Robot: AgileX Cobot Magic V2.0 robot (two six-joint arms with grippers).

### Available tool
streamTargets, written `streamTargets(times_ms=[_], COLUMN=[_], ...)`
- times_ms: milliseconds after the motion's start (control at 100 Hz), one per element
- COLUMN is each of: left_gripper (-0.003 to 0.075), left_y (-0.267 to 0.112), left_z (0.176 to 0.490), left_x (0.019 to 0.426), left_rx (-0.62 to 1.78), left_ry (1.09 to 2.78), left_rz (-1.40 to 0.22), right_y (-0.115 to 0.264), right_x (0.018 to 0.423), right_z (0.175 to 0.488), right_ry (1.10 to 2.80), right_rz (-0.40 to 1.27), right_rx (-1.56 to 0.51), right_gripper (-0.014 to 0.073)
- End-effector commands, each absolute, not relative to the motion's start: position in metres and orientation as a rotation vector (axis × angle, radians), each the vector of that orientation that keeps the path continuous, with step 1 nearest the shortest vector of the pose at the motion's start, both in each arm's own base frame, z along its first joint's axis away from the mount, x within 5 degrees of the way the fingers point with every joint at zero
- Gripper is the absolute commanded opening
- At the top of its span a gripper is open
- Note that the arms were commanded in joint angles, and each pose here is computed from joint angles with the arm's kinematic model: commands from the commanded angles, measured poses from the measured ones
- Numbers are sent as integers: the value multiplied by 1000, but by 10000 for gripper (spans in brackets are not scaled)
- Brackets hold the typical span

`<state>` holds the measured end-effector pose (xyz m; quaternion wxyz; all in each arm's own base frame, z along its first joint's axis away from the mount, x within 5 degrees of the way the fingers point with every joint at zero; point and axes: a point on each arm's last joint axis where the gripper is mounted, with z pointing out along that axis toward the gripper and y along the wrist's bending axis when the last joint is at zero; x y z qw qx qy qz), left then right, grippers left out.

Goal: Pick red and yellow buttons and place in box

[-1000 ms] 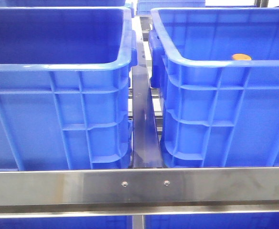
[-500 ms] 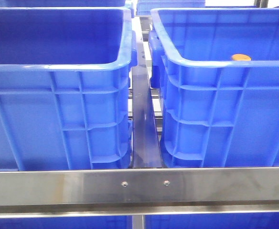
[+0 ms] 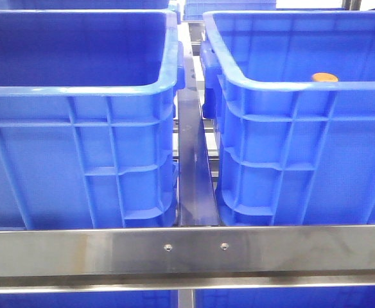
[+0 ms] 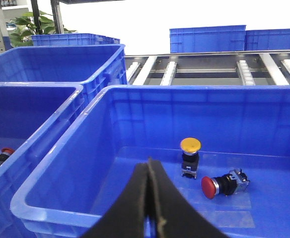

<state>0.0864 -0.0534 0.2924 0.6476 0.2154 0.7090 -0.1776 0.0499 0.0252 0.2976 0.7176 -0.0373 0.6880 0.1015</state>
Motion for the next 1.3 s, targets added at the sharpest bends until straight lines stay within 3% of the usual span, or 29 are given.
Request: streamTargets(times_ms=[0, 1290], left_gripper=[-20, -20], left_y=[-48, -47], left_z=[306, 304], left_x=[85, 85], left_rx=[417, 421], left_ry=[1529, 1518], left_rz=[-399, -372], right_y=[23, 23], right_x=[50, 50], right_z=[307, 307], right_ry=[1486, 1486], right_rz=[207, 207], right_rx=[-55, -55], right_gripper=[-67, -67])
